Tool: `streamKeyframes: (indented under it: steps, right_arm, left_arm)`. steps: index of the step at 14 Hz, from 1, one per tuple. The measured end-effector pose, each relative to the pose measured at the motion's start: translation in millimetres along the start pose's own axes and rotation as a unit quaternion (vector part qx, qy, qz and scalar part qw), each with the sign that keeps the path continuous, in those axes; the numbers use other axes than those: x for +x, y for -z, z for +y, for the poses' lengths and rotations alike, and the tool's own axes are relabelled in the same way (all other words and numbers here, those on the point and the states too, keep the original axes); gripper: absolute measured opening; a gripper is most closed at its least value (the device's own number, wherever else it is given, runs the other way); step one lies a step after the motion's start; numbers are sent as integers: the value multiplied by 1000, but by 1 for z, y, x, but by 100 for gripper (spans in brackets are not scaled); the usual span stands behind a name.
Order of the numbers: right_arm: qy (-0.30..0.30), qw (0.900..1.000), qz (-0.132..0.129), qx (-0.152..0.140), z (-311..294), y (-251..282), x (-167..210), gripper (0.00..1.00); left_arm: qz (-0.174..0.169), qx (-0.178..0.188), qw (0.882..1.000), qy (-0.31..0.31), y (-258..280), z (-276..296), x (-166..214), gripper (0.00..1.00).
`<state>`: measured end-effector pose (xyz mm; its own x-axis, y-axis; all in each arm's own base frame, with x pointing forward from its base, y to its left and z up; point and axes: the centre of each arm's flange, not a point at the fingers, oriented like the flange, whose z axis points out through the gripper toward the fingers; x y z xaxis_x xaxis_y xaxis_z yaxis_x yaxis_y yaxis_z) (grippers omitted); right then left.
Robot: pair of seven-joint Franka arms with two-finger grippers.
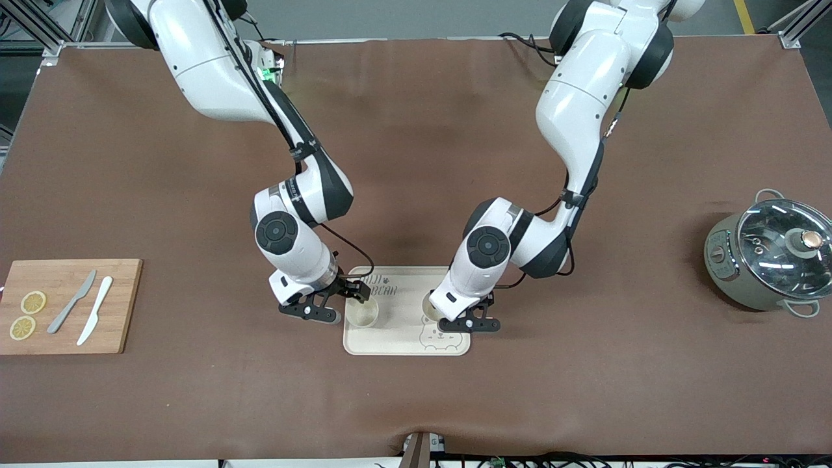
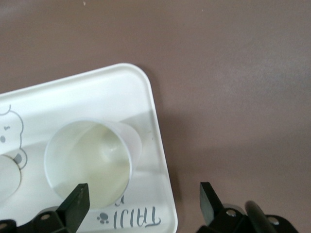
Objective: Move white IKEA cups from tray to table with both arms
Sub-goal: 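Close both grippers on the rims of the white cups, then carry the cup toward the pot with the left gripper while the right lifts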
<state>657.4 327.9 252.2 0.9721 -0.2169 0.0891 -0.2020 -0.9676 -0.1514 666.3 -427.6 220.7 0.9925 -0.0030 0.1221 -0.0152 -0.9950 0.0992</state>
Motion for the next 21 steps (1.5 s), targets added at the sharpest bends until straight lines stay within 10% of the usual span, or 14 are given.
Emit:
streamKeyframes:
  steps: [5, 11, 16, 19, 21]
  right_arm:
    - [-5, 1000, 28, 14, 0, 13, 18, 100]
    - [25, 999, 40, 4, -10, -26, 4, 95]
    - [28, 999, 45, 1, -9, -25, 7, 43]
    - [28, 999, 47, 2, -10, -23, 8, 11]
    - [28, 999, 47, 2, -10, -23, 8, 5]
  left_arm:
    - [2, -1, 1000, -1, 1, 0, 1, 3]
    - [-23, 23, 999, 18, 50, -25, 20, 4]
    - [-49, 25, 998, 10, 144, -110, 35, 4]
    - [-7, 2, 1000, -26, 160, -173, 9, 4]
    - [3, -2, 999, -52, 145, -220, -23, 4]
